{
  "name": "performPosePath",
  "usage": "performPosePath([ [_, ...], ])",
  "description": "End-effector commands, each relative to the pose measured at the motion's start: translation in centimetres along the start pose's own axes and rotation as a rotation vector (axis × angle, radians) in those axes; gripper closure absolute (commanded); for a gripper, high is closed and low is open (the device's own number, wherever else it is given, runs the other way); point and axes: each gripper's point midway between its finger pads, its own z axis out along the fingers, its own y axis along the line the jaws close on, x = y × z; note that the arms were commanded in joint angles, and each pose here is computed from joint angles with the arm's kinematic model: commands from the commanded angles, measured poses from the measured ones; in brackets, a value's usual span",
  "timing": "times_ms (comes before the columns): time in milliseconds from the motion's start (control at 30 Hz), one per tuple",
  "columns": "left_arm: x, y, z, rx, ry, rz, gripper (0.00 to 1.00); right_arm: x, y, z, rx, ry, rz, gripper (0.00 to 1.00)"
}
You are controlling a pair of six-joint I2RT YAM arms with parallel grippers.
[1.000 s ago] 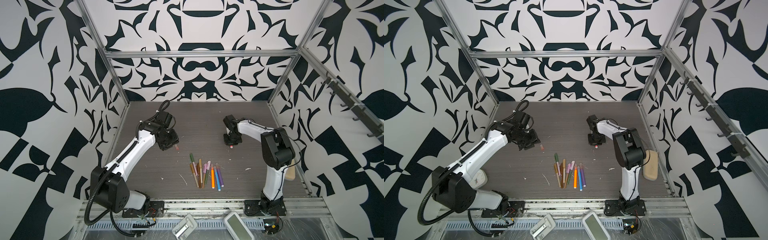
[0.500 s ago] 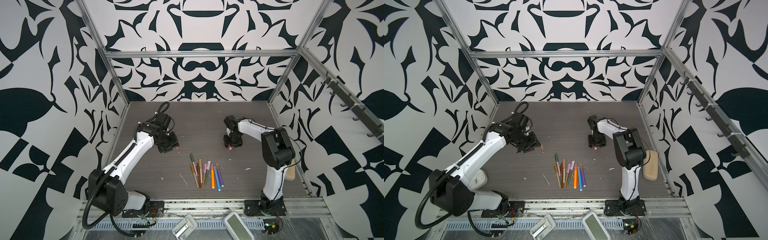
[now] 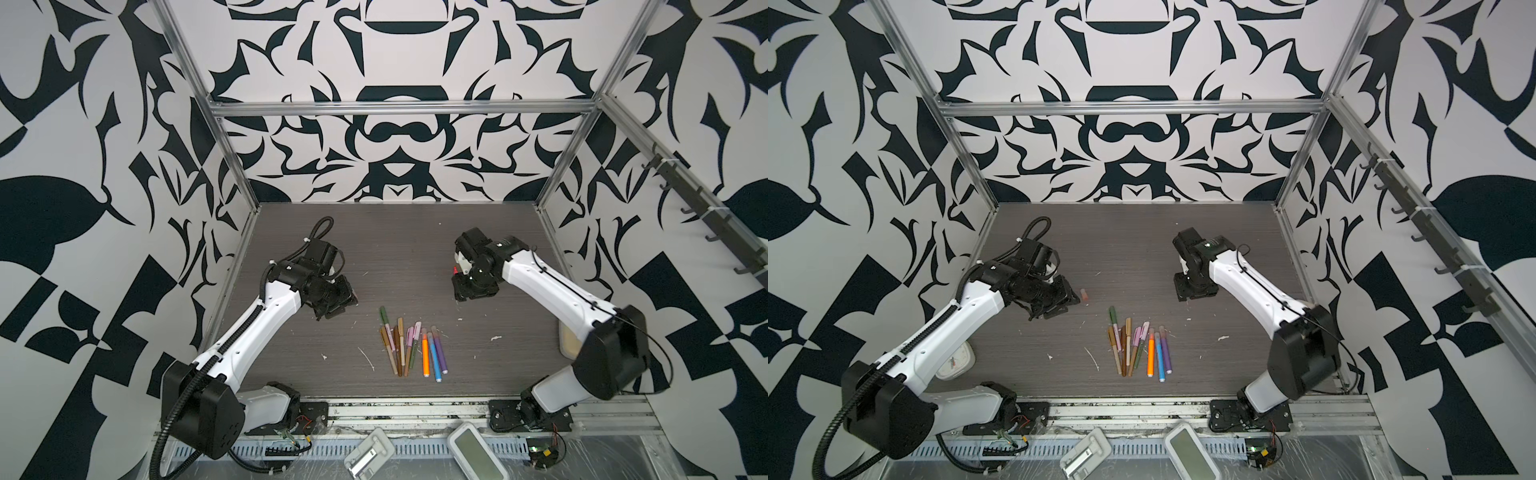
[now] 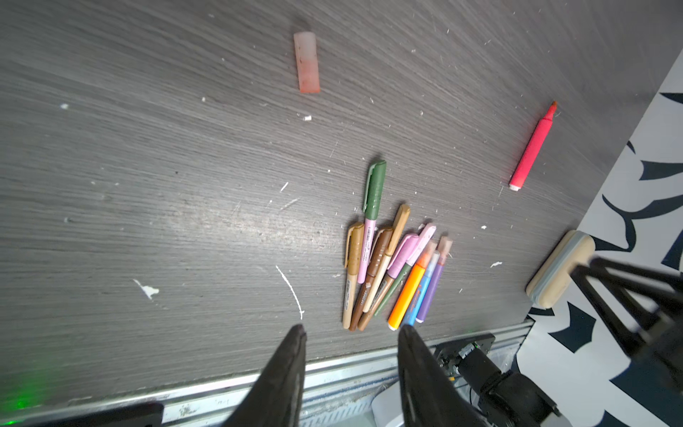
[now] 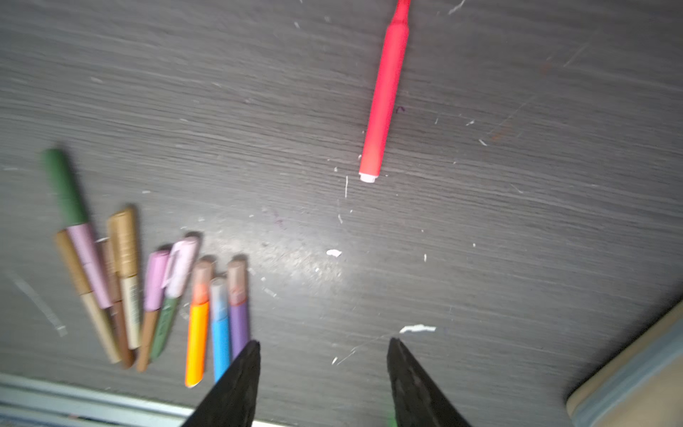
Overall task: Open the pen caps
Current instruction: 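Drop the cap with the left gripper while the right gripper lays the highlighter down, then lower the right gripper onto the purple highlighter and close on its body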
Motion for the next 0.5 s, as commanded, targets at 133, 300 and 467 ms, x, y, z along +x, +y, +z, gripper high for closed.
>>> performPosePath([
  [133,-4.6,-0.4,-1.0,0.007,-0.295,0.044,0.58,6.8,0.6,-1.4,-0.142,0.028,0.136,0.50],
  [300,-3.2,0.2,0.2,-0.023,-0.196,-0.119,0.58,11.0,2.8,0.7,-0.302,0.128,0.162,0.55],
  [467,-1.0,-1.3,1.1,-0.014,-0.123,-0.152,0.57,13.2,4.0,3.2,-0.290,0.242,0.098,0.56],
])
